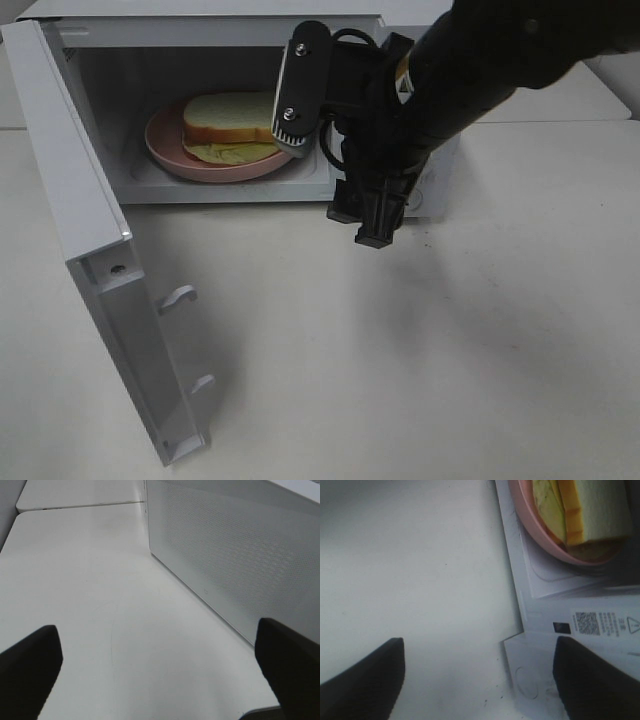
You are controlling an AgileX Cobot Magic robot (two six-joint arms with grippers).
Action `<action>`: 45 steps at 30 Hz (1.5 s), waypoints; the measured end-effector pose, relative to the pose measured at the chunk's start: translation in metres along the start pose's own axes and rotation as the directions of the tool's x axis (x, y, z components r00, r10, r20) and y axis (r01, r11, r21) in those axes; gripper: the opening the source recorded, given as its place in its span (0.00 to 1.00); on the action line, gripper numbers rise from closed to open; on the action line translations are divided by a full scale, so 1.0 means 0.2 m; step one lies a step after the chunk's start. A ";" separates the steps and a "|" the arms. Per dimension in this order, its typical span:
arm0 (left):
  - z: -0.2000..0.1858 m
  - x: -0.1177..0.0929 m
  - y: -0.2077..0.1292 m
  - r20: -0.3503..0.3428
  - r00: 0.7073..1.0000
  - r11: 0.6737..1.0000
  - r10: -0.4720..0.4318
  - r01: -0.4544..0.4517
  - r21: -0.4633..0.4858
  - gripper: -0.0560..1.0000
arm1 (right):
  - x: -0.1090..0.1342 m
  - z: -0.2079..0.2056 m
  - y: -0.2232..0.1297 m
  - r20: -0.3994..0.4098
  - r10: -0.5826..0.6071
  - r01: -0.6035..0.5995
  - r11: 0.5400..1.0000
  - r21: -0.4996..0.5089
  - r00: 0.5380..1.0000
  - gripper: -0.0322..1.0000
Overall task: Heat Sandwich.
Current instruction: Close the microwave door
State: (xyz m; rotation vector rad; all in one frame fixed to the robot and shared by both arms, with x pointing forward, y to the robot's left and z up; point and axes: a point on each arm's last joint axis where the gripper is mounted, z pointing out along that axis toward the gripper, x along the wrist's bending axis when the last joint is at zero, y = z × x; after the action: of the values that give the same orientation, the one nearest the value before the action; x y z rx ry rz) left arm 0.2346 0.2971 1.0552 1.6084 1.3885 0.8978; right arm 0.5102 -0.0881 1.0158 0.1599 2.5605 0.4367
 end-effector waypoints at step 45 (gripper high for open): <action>0.00 0.00 0.00 0.000 1.000 1.000 0.000 0.000 0.000 0.99 | 0.33 -0.85 -0.55 0.114 0.683 -0.679 0.667 0.307 0.721 0.77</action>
State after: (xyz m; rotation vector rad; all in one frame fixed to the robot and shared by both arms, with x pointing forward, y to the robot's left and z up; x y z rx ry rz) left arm 0.2346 0.2971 1.0552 1.6084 1.3885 0.8978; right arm 0.3612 -0.2246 1.0838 1.2835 2.4799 0.2566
